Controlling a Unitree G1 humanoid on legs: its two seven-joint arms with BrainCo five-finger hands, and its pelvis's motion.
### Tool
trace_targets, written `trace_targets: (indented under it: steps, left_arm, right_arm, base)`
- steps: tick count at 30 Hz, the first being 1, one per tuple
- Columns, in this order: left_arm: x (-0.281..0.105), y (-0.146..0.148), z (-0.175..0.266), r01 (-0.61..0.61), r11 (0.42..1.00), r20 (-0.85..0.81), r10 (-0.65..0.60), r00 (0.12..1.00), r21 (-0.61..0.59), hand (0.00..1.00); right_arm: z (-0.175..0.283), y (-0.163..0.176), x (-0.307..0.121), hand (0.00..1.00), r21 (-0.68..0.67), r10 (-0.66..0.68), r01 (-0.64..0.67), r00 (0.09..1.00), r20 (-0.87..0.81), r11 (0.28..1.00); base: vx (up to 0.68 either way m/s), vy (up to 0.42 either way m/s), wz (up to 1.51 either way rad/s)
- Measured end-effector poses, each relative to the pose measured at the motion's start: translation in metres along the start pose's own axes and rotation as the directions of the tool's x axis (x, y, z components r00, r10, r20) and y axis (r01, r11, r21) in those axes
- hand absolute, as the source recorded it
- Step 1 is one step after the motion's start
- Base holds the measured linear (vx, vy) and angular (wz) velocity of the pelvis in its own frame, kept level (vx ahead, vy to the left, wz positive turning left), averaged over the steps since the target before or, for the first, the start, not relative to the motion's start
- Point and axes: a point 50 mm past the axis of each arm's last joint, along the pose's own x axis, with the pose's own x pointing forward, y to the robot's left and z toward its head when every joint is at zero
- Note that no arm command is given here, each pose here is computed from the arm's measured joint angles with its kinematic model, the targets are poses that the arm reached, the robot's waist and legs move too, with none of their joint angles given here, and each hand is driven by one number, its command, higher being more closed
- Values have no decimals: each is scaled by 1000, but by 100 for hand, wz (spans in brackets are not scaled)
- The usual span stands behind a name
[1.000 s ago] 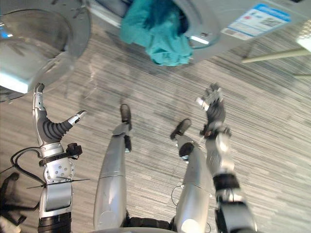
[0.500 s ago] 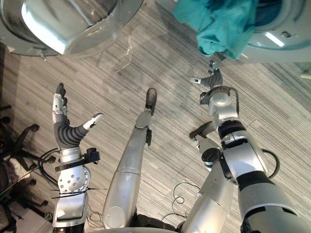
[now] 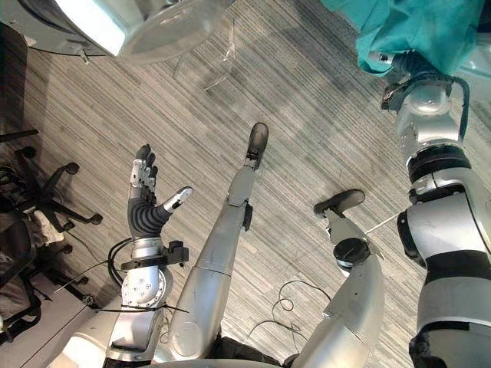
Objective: Pick up the laundry basket with both hands and put the clothes into the washing machine.
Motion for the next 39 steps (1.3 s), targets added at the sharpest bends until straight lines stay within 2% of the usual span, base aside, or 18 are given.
trace_targets:
  steps: [2, 4, 7, 9, 11, 12, 14, 15, 16, 18, 19, 23, 25, 26, 28, 32, 36, 39]
  left_arm:
    - [0, -2, 1, 5, 1000, 6, -5, 1000, -8, 0]
    - [0, -2, 2, 1, 1000, 12, -1, 1000, -13, 0]
    - [0, -1, 1, -3, 1000, 9, 3, 1000, -15, 0]
    - [-1, -1, -4, -4, 1000, -7, 4, 1000, -8, 0]
    - [-1, -2, -10, 1, 1000, -31, -1, 1000, 1, 0]
    - [-1, -3, -11, 4, 1000, -33, -4, 999, 2, 0]
    - [1, -4, -14, 5, 1000, -39, -5, 999, 4, 0]
    - [1, -4, -13, 6, 1000, -36, -6, 999, 4, 0]
    - [3, -6, -12, 15, 1000, -21, -15, 1000, -1, 0]
    - [5, -5, -10, 7, 1000, -5, -7, 1000, -8, 0]
    - [5, -5, -9, 5, 1000, -4, -5, 1000, -15, 0]
    - [4, -6, -11, 8, 1000, -10, -8, 1000, -18, 0]
    - [4, -7, -11, 12, 1000, -7, -12, 1000, -21, 0]
    - [4, -7, -11, 10, 999, -2, -10, 1000, -30, 0]
    - [3, -7, -12, 5, 999, -9, -5, 1000, -40, 0]
    - [2, -6, -16, 21, 1000, -19, -21, 1000, -21, 0]
    - [2, -8, -16, 29, 999, -18, -30, 999, -33, 0]
    - [5, -9, -14, 31, 999, -8, -31, 999, -37, 0]
  right_arm:
    - [5, 1, 0, 100, 69, 4, -4, 1000, 0, 998]
    - [9, 4, 0, 100, 198, 12, -9, 1000, -16, 980]
    - [17, 18, -2, 100, 441, 0, 11, 1000, -25, 897]
    - [22, 32, -5, 100, 518, 15, -3, 1000, -18, 855]
    - [44, 48, -13, 100, 604, 36, -86, 995, 94, 793]
    - [59, 46, -15, 100, 633, 13, -119, 985, 170, 765]
    - [139, 23, -29, 100, 734, -156, -276, 874, 461, 620]
    - [152, 20, -30, 100, 763, -173, -301, 865, 470, 572]
    - [138, 27, -26, 100, 802, -173, -258, 898, 405, 539]
    - [150, 34, -34, 100, 803, -172, -320, 874, 455, 502]
    - [157, 32, -34, 100, 836, -185, -321, 880, 437, 446]
    - [151, 37, -35, 100, 868, -198, -301, 895, 400, 395]
    - [147, 40, -35, 100, 908, -231, -273, 907, 354, 318]
    - [146, 37, -36, 0, 925, -268, -252, 906, 329, 285]
    - [143, 34, -36, 0, 942, -295, -214, 911, 288, 257]
    - [142, 26, -35, 0, 952, -336, -183, 905, 261, 247]
    - [141, 28, -36, 0, 924, -330, -204, 891, 312, 323]
    - [122, 38, -44, 0, 879, -293, -236, 880, 374, 414]
  base:
    - [3, -104, -8]
    - [-6, -103, -13]
    - [-11, -88, -14]
    - [-11, -57, -22]
    - [-18, -70, -19]
    - [-24, -73, -14]
    - [-27, -57, -5]
    - [-26, -52, 2]
    - [-14, -46, 5]
    - [2, -40, 7]
    - [25, -45, 3]
    - [58, -42, -2]
    - [82, -52, 4]
    - [60, -39, 4]
    - [52, -47, 3]
    - [29, -58, 2]
    - [40, -73, -8]
    - [59, -83, -11]
